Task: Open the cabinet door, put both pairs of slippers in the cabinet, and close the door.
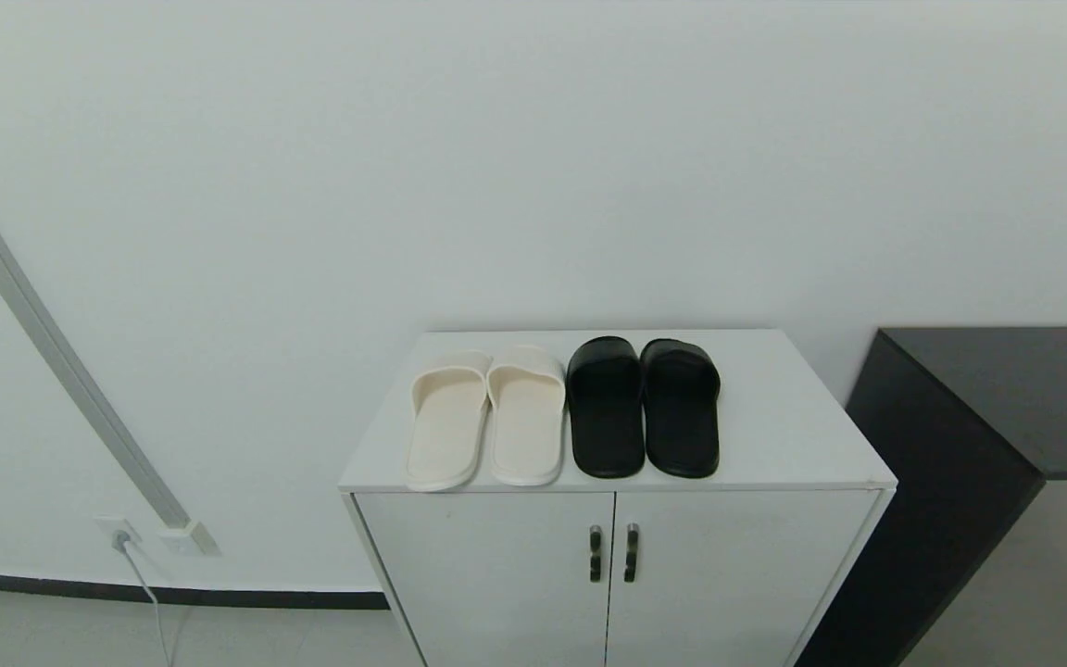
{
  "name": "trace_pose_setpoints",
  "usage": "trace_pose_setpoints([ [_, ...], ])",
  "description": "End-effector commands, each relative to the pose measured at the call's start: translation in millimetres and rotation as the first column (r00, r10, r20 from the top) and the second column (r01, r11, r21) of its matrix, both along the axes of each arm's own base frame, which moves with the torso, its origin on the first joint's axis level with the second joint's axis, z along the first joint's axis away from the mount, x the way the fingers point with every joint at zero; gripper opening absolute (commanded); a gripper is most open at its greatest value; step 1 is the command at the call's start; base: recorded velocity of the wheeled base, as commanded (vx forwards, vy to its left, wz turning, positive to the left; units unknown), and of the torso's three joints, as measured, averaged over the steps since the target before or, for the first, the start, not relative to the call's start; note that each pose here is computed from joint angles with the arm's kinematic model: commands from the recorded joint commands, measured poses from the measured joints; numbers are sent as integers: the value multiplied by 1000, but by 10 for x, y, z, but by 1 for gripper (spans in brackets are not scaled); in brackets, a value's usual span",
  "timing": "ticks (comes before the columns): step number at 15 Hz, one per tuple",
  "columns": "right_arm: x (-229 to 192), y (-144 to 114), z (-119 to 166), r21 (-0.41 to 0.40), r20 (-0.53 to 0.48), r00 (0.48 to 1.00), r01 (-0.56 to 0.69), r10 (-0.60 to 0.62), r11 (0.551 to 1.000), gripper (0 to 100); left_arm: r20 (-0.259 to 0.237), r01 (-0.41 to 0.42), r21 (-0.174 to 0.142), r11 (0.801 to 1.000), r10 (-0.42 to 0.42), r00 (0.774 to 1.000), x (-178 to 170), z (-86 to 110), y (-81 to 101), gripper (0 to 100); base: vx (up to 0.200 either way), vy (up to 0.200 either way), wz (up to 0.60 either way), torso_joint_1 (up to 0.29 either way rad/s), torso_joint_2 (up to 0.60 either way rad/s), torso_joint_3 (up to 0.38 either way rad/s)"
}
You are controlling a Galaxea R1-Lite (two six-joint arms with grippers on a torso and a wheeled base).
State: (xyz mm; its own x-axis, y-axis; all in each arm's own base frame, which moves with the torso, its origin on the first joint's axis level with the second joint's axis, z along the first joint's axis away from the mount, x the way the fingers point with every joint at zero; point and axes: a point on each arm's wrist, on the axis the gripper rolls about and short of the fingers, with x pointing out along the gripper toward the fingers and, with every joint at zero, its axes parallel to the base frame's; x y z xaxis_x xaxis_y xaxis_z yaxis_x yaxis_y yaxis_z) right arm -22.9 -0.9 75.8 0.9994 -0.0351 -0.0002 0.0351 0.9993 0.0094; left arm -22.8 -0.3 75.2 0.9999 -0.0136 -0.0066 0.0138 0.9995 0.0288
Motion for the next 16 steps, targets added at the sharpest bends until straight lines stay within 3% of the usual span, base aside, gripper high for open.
trace_pose_setpoints([
  [1,1,0,0,0,-1,1000,0,0,1000,100,0,0,-1,1000,0,1000,0,1,0,0,0,0,0,0,0,0],
  [6,0,-1,8,4,3,1000,8,-8,1000,100,0,0,2,1000,0,1000,0,1,0,0,0,0,0,0,0,0],
  [7,-24,-2,139,19,47,999,9,-9,1000,100,1,0,3,1000,0,1000,0,1,0,0,0,0,0,0,0,0],
  [8,-123,-2,530,57,153,988,-7,-2,998,100,1,0,3,1000,0,1000,0,1,0,0,0,0,0,0,0,0],
  [9,-83,-7,985,109,75,997,-44,36,993,100,1,2,6,1000,-2,1000,0,1,0,0,0,0,0,0,0,0],
  [11,202,17,646,13,-253,960,-120,119,993,100,-1,0,5,1000,0,1000,1,-4,0,0,0,0,0,0,0,0],
  [12,327,35,580,11,-289,941,-182,178,983,100,-1,0,3,1000,0,1000,1,-4,0,0,0,0,0,0,0,0],
  [16,1150,214,789,88,-352,870,-336,345,938,100,-1,0,3,1000,0,1000,1,-4,0,0,0,0,0,0,0,0],
])
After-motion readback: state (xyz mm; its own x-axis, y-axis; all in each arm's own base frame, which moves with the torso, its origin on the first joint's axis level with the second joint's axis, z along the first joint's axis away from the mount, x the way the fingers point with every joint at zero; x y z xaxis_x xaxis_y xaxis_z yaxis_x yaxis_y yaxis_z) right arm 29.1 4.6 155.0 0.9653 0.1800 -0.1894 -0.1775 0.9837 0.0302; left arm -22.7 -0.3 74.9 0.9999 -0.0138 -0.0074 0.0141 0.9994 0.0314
